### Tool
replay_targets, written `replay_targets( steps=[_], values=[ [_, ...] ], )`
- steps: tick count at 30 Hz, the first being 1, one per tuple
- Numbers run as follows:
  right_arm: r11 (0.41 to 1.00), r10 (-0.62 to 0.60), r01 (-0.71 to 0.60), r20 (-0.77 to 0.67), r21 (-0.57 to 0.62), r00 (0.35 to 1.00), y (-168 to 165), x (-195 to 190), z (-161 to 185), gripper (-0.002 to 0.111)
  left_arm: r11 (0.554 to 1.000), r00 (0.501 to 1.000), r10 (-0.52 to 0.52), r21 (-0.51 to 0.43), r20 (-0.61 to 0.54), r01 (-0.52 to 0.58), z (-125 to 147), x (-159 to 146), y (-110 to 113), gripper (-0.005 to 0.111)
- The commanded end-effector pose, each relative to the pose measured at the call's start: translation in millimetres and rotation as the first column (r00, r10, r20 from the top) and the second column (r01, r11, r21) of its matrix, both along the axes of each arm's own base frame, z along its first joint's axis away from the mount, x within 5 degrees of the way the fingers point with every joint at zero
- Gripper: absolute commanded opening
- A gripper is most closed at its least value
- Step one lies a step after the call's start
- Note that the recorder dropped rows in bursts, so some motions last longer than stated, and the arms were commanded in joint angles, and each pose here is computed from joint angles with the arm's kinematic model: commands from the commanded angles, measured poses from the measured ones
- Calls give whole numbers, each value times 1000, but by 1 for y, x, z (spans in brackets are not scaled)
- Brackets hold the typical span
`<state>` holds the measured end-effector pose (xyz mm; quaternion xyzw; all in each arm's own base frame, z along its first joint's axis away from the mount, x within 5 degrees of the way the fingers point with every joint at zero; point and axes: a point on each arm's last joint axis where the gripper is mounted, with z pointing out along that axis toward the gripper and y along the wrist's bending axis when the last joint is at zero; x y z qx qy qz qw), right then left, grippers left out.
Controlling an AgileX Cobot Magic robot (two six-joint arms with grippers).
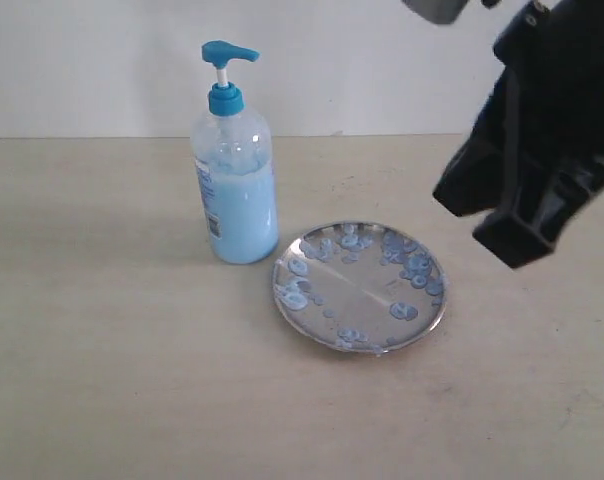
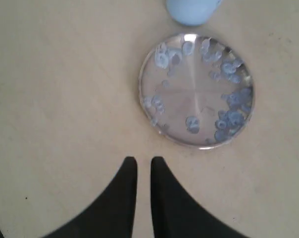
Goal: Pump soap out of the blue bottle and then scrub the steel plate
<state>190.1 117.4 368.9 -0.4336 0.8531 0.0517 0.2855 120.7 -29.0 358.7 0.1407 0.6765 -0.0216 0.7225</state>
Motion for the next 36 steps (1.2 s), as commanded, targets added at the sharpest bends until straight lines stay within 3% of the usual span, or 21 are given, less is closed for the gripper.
replay_targets(
  steps=[1,3,4,5,7,8,9,11,13,15,17,19,25,31,36],
  values=[
    [994,-79,74,55,86,995,-13,-19,5,0,961,983,-23,-265,183,72,8,-93,22,4],
    [978,-129,105,129,179,983,-19,-28,11,0,961,987,-31,-266,156,73,-5,-121,28,4],
    [969,-148,107,172,224,974,-21,-32,15,0,966,996,-37,-252,82,56,-15,-124,28,4],
    [946,-181,93,267,310,947,-26,-40,20,0,980,982,-51,-200,-183,14,-41,-122,26,4],
    [907,-225,50,380,418,897,-32,-50,24,0,988,941,-100,-144,-323,56,-65,-112,18,4],
    [896,-238,36,412,442,880,-35,-54,25,0,986,952,-118,-146,-283,79,-65,-108,16,4],
    [877,-265,12,463,480,846,-35,-52,20,0,983,981,-121,-155,-153,97,-67,-97,13,4],
    [873,-277,-33,550,487,788,-30,-40,8,0,980,991,-93,-185,-92,75,-83,-84,13,4],
    [874,-281,-39,571,484,771,-23,-26,-3,0,979,986,-89,-196,-141,61,-103,-78,12,4],
    [883,-274,-20,551,469,788,-13,-9,-17,0,962,973,-93,-272,-210,33,-125,-72,11,4],
    [889,-277,37,470,457,838,0,15,-41,0,928,952,-105,-373,-288,-11,-143,-70,10,4],
    [893,-286,108,365,436,886,14,40,-66,0,913,943,-103,-406,-315,-35,-156,-68,10,4],
    [926,-295,274,47,259,954,54,108,-123,0,925,926,-96,-376,-364,-52,-173,-67,10,4],
    [951,-307,302,-287,-63,907,77,156,-173,0,919,939,-94,-392,-330,-46,-170,-66,10,4],
    [921,-334,181,-460,-344,823,72,157,-179,0,854,932,-144,-518,-332,-53,-167,-66,8,4]
  ],
)
